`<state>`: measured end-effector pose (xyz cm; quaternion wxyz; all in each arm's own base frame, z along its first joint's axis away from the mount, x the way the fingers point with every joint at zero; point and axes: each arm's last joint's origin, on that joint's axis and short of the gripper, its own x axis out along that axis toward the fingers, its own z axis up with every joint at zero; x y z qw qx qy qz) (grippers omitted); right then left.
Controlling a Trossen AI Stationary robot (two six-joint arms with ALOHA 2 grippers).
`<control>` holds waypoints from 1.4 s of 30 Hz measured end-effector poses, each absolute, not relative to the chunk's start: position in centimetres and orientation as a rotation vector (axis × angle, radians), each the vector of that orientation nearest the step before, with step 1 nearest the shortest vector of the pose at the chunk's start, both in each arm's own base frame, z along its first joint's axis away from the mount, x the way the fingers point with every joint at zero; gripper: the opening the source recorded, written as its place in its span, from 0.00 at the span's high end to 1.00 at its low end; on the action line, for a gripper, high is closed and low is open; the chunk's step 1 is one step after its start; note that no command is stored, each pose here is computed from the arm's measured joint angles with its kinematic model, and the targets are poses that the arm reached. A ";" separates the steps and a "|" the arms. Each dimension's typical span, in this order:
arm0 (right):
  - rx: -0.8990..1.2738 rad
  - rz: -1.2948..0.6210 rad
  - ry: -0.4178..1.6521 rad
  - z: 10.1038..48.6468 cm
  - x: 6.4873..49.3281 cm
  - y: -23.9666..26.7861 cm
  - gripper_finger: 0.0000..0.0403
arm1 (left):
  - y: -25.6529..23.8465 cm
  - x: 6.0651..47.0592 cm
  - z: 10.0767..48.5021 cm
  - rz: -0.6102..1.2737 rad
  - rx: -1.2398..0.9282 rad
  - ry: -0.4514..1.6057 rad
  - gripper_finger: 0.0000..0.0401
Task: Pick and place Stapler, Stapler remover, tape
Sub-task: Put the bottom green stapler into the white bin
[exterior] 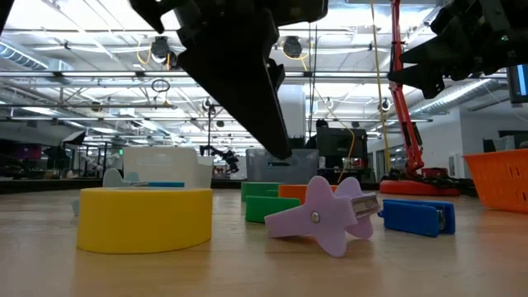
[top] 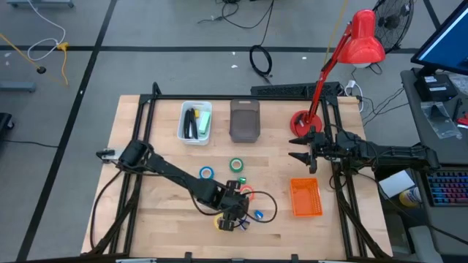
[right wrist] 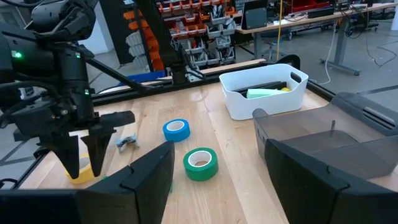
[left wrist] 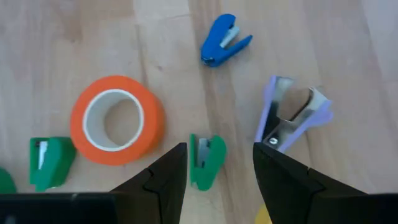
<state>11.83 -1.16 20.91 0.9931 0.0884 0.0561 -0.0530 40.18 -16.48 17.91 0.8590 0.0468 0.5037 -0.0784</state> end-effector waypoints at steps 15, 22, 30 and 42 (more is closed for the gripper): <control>0.178 -0.106 0.112 20.9 11.8 -1.2 0.40 | -16.2 40.6 14.8 -0.143 0.113 1.142 0.54; 0.177 -0.106 0.112 20.9 11.8 -1.2 0.40 | -15.5 40.7 14.8 -0.114 0.111 1.154 0.54; 0.177 -0.106 0.112 20.9 11.8 -1.2 0.40 | -15.3 41.0 13.8 -0.135 0.100 1.182 0.54; 0.178 -0.105 0.119 20.8 11.8 -1.1 0.40 | -15.2 41.0 13.6 -0.119 0.075 1.188 0.54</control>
